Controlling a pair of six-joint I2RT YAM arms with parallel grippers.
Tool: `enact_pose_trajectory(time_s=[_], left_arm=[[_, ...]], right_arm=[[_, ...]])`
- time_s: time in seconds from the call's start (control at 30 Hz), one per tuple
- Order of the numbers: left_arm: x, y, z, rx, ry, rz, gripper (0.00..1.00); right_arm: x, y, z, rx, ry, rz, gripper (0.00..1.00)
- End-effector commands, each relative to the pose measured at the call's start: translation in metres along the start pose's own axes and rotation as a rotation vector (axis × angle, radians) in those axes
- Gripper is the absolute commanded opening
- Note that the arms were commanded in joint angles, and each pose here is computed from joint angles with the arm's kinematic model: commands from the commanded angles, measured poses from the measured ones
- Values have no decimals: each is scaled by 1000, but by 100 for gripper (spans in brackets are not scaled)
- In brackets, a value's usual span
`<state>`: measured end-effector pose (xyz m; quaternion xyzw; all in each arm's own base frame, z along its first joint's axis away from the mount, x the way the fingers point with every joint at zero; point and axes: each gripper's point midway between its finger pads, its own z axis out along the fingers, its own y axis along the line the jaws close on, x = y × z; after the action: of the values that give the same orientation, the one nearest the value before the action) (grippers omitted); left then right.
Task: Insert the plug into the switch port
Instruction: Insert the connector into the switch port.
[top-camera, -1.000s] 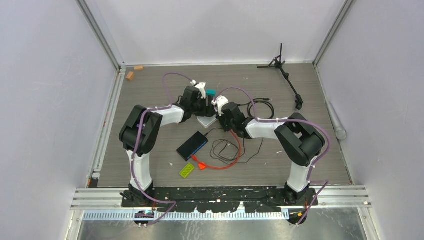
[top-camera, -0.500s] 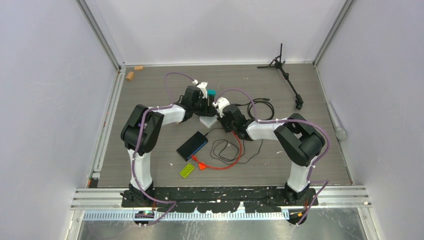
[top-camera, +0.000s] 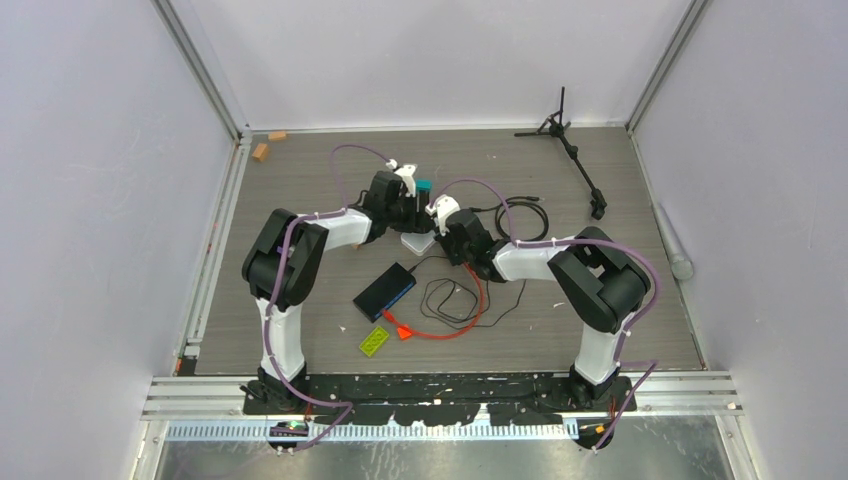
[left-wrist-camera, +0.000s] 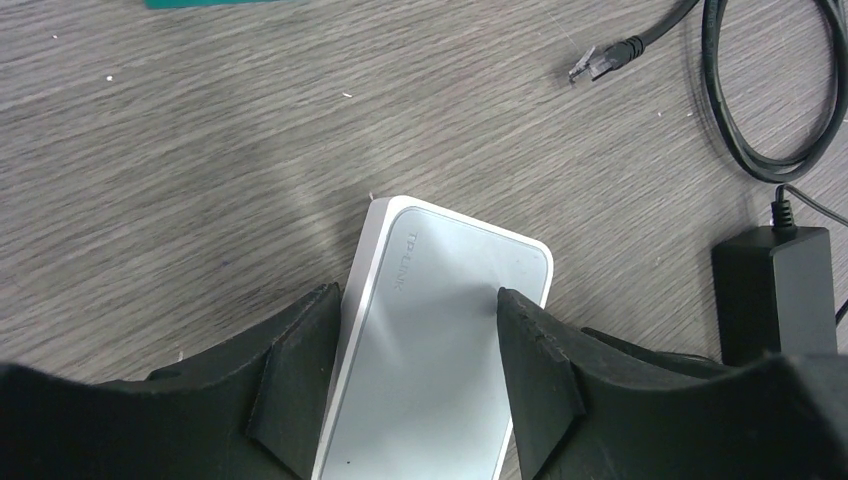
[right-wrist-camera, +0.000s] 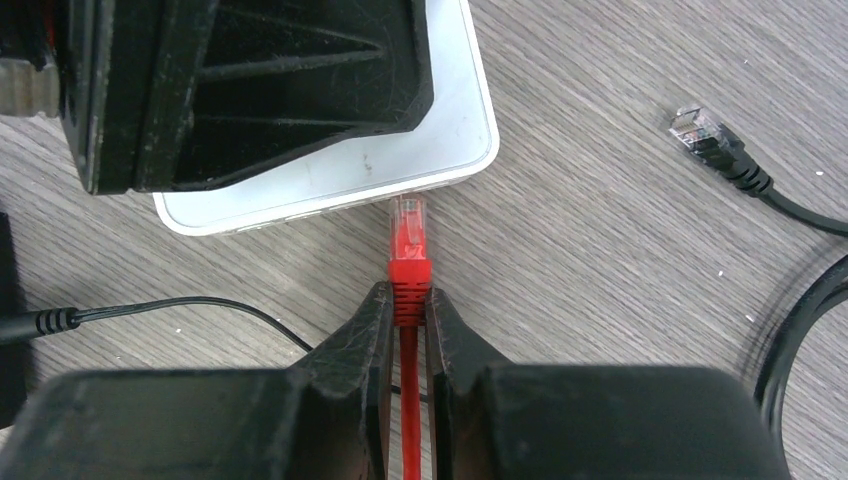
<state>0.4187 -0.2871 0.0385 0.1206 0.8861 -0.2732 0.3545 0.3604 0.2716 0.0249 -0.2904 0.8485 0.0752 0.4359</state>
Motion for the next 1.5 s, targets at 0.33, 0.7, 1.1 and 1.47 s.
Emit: enact_pose_trajectory(time_s=[0.33,0.7,1.1,1.47], left_arm=[[43,-7,-3,-25,194,26,64],[33,5,-3,-87,114,43,67],[25,15,-1,-147,91,44,71],[27,22,-4,-183,99,43,71]], right_arm=[[-35,-1,-1,-98,-78,114,0],[-36,-13,-10,-33,-104,114,1],[-36,21,-14,-191,-94,85,0],[-38,40,-18,-272,-106,71,0]])
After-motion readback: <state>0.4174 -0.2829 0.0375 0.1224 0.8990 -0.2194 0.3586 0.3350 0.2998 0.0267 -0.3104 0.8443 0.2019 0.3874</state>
